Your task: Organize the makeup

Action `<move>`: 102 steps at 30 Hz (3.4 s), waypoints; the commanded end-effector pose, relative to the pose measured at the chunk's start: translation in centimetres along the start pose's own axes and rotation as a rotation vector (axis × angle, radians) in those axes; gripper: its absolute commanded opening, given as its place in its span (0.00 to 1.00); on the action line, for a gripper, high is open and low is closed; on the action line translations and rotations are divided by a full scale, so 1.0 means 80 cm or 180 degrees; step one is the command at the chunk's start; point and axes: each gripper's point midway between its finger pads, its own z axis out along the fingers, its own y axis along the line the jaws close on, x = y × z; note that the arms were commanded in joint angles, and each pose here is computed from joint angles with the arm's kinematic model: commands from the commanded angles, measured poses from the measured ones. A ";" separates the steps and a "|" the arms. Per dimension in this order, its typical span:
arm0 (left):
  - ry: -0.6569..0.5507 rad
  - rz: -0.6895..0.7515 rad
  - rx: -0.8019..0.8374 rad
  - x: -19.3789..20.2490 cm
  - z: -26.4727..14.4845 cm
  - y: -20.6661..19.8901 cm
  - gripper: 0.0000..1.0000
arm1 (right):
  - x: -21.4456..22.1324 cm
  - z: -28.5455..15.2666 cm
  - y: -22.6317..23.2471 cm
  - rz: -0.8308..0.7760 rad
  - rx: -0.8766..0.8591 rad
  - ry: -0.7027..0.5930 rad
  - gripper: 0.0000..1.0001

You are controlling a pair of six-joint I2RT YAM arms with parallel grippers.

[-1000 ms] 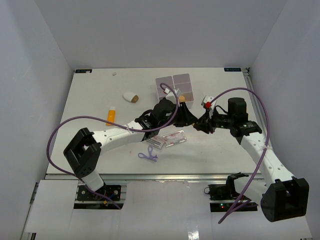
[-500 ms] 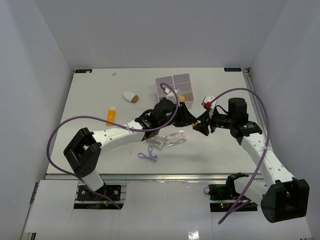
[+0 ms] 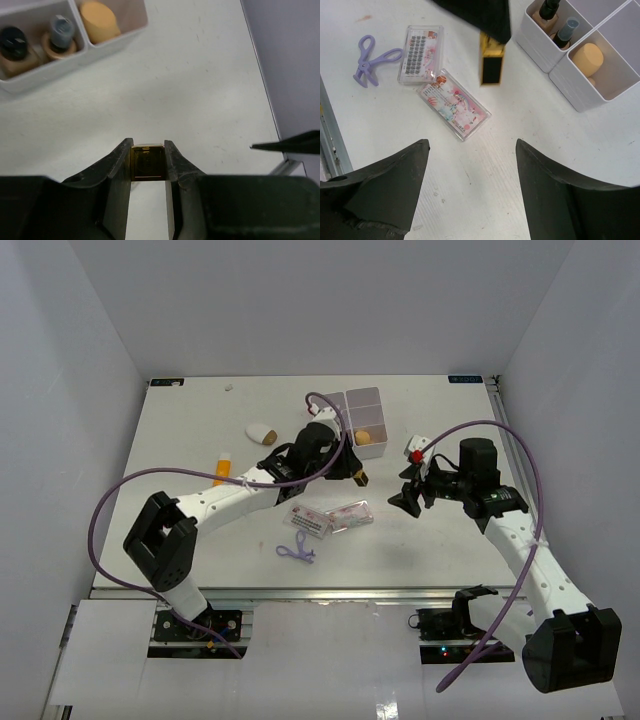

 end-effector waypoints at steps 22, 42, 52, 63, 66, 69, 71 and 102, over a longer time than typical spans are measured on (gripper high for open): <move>-0.0839 0.0821 -0.1242 -0.207 0.069 0.084 0.01 | -0.012 -0.017 -0.011 -0.0115 0.0136 -0.0105 0.76; -0.0541 0.0725 -0.1370 -0.169 0.120 0.126 0.19 | -0.008 -0.023 -0.020 -0.0053 0.0221 -0.0110 0.76; -0.0440 0.0553 -0.1228 -0.157 0.115 0.116 0.43 | -0.004 -0.031 -0.032 -0.0002 0.0324 -0.0113 0.76; -0.0517 0.0499 -0.1084 -0.185 0.078 0.085 0.66 | -0.004 -0.045 -0.039 0.0036 0.0422 -0.0178 0.76; -0.0549 0.0542 -0.0979 -0.195 0.051 0.070 0.66 | -0.004 -0.047 -0.039 0.0051 0.0417 -0.0200 0.76; -0.0538 0.0533 -0.0821 -0.195 0.009 0.063 0.68 | -0.007 -0.048 -0.035 0.0032 0.0394 -0.0230 0.76; -0.0535 0.0464 -0.0767 -0.183 -0.033 0.070 0.69 | -0.009 -0.050 -0.033 0.0015 0.0382 -0.0252 0.76; -0.0323 -0.2608 -0.3393 0.098 -0.310 0.370 0.98 | -0.023 -0.057 -0.024 -0.0054 0.0376 -0.0345 0.76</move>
